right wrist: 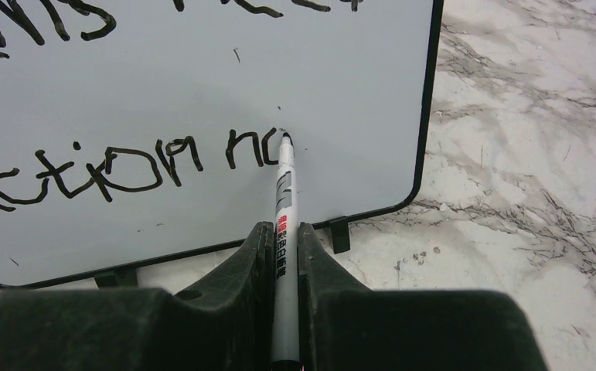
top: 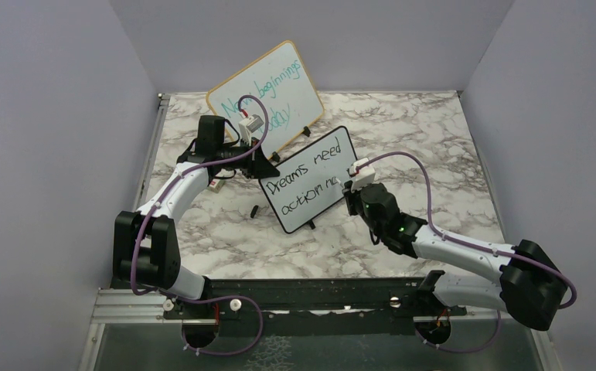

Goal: Write a sentence on the whiteboard

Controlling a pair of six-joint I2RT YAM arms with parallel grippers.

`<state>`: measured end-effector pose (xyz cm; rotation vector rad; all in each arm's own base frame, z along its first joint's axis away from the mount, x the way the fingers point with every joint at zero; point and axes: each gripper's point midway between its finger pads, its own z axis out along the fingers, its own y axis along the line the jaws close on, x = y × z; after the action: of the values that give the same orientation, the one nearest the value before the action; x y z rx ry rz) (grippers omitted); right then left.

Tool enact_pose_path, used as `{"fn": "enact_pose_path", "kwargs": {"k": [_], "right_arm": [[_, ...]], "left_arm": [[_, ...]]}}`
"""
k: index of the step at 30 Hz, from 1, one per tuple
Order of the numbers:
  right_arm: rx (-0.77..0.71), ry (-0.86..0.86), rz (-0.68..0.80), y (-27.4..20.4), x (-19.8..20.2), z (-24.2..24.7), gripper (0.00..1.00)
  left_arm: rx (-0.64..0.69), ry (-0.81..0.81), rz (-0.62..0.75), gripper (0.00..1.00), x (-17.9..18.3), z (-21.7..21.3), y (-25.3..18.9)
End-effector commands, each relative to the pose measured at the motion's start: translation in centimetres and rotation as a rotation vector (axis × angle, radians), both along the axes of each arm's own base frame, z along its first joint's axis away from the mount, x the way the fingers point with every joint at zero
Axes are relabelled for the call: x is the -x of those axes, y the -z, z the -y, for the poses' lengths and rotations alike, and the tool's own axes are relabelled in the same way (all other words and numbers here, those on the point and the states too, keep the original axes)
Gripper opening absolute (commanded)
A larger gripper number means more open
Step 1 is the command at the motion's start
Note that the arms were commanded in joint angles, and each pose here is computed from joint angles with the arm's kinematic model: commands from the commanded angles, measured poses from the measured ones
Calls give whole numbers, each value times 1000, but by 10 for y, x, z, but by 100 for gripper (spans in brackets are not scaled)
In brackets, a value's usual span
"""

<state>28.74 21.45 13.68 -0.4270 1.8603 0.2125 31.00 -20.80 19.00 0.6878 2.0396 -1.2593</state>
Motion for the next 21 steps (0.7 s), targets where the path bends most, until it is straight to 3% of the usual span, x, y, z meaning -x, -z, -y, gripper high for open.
{"fn": "enact_pose_path", "kwargs": {"k": [1,21], "right_arm": [[-56,-45,34,-18,-2,-11,0],[-54,-19,32,-18,0,-3,0]], "left_arm": [[-31,2,-47,0,5,-2,14],[-38,-5,-46,0,4,-2,14]]}}
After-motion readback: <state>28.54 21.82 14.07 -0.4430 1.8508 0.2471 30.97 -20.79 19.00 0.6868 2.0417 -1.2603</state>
